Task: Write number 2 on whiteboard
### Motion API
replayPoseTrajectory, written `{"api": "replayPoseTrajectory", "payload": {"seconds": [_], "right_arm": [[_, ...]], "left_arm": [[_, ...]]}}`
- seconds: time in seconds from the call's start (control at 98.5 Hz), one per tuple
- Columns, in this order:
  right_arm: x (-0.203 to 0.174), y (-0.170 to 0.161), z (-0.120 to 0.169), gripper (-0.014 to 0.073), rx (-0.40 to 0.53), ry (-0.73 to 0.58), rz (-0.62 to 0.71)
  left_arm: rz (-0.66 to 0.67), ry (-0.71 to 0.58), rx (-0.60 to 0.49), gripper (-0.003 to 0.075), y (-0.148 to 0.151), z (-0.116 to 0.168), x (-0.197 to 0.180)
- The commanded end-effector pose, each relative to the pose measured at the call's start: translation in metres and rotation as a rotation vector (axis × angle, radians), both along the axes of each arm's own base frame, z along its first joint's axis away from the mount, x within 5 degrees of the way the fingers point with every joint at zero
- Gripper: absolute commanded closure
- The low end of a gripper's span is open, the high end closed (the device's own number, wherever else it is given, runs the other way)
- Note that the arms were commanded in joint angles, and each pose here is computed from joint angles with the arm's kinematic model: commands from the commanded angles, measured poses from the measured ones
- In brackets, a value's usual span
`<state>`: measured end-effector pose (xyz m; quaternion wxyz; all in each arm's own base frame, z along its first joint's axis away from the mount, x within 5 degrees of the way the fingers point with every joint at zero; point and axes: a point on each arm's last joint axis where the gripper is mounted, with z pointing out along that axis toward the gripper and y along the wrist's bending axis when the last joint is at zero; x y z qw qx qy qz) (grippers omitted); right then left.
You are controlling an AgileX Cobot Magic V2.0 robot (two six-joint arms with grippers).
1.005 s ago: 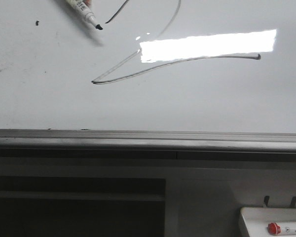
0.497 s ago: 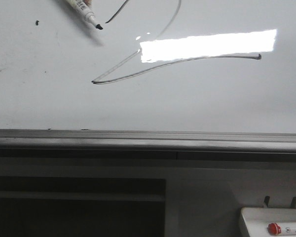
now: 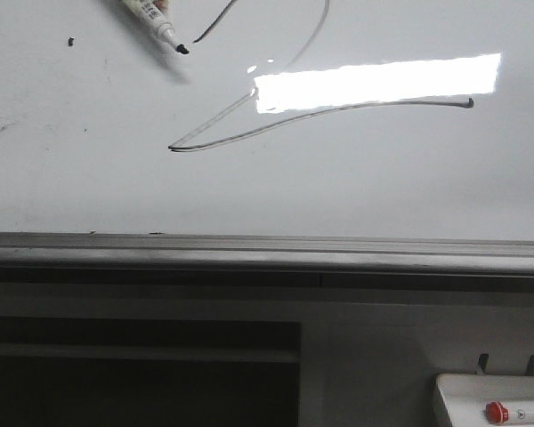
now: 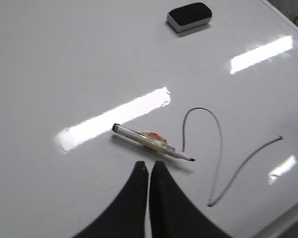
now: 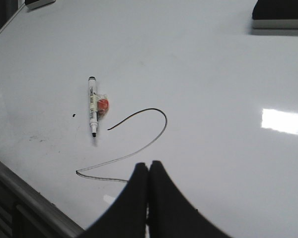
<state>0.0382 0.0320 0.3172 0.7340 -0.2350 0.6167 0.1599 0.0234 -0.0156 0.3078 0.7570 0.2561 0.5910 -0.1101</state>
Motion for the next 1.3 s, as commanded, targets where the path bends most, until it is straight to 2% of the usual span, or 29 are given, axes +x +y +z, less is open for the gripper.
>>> {"api": "replayPoseTrajectory", "payload": {"seconds": [0.0, 0.071, 0.213, 0.304, 0.558, 0.802, 1.289], "right_arm": [[0.000, -0.004, 0.013, 0.0655, 0.056, -0.053, -0.043], [0.000, -0.004, 0.013, 0.0655, 0.056, -0.053, -0.043], [0.000, -0.004, 0.013, 0.0655, 0.056, -0.053, -0.043], [0.000, -0.004, 0.013, 0.0655, 0.056, -0.053, -0.043], [0.000, -0.004, 0.013, 0.0655, 0.056, -0.053, -0.043], [0.000, -0.004, 0.013, 0.0655, 0.057, -0.054, -0.044], [0.000, -0.004, 0.013, 0.0655, 0.058, -0.056, -0.045]], "left_arm": [[0.065, -0.162, -0.081, 0.0741, -0.001, -0.003, 0.008], [0.107, -0.156, -0.150, 0.0741, -0.002, -0.027, 0.017], [0.176, 0.011, -0.271, 0.0741, -0.001, -0.073, 0.030], [0.224, 0.100, -0.263, 0.0741, 0.000, -0.087, 0.033], [0.257, 0.218, -0.213, 0.0741, 0.001, -0.101, 0.029], [0.274, 0.419, -0.127, 0.0741, 0.001, -0.121, 0.028], [0.274, 0.413, -0.129, 0.0741, 0.001, -0.121, 0.028]]}}
